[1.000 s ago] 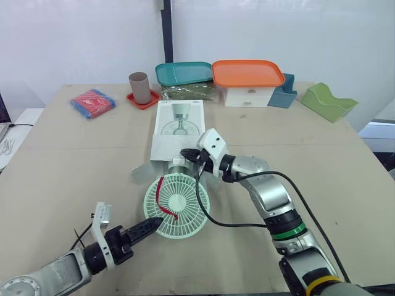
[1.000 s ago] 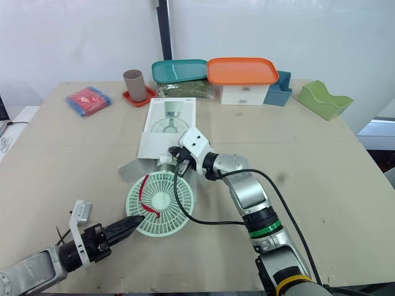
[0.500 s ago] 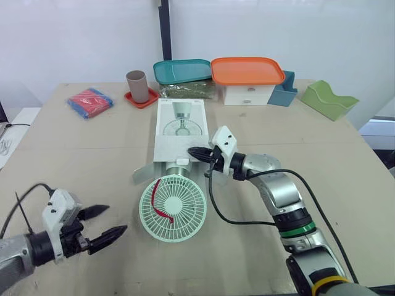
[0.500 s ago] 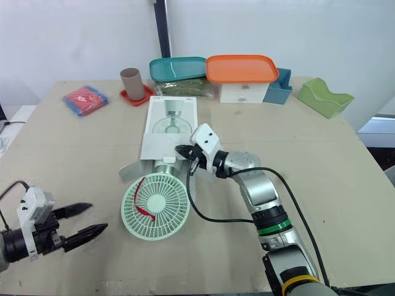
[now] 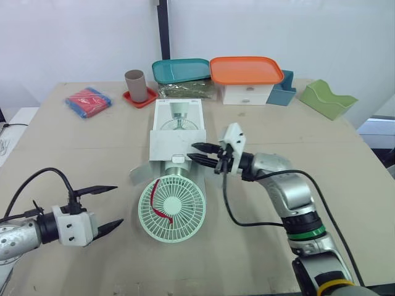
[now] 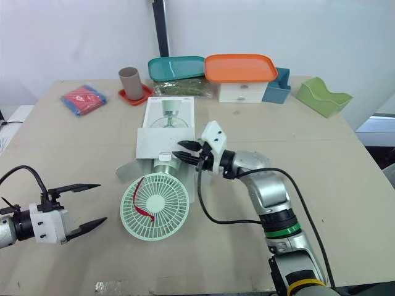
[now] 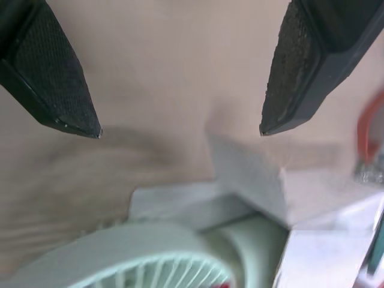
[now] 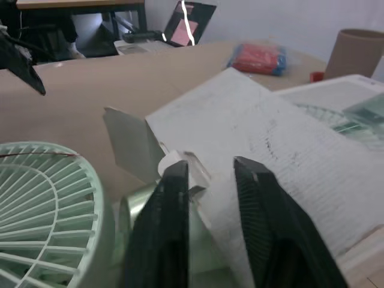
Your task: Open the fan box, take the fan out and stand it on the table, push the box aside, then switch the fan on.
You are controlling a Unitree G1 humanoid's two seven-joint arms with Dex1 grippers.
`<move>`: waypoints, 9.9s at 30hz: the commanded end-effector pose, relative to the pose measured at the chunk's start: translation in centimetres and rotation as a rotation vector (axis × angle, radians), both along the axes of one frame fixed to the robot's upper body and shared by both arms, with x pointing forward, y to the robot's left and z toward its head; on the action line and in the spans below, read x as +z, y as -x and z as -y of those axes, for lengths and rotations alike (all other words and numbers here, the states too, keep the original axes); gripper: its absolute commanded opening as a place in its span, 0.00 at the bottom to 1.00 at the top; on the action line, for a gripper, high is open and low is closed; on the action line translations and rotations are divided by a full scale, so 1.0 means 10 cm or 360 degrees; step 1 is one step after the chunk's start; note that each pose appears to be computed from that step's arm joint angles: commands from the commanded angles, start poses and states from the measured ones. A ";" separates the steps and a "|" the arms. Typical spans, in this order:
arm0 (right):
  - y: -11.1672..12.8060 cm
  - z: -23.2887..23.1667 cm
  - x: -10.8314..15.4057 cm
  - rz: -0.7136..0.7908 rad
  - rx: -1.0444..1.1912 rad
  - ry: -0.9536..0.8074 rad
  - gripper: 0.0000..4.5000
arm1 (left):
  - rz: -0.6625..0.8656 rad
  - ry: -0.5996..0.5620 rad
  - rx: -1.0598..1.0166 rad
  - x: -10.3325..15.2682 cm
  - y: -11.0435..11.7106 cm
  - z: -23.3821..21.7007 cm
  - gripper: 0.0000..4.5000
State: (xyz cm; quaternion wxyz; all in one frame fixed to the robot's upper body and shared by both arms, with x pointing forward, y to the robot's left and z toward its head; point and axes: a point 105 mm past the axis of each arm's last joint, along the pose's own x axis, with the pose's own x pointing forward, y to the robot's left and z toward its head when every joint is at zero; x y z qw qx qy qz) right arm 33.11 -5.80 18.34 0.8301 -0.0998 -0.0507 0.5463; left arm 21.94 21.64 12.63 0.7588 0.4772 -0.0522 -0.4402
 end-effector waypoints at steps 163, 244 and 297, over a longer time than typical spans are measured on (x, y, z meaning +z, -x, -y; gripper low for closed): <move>0.41 0.27 -0.20 0.0014 0.0494 -0.0040 1.00 | -0.0123 0.1899 0.1426 1.04 -0.14 -0.54 0.43; 0.48 0.25 -0.24 0.0019 0.0450 -0.0005 1.00 | 0.0112 0.1806 0.1166 1.26 -0.44 -0.39 0.99; 0.50 0.26 -0.28 -0.0011 0.0465 0.0018 1.00 | 0.0144 0.1839 0.0703 1.77 -0.35 0.17 0.99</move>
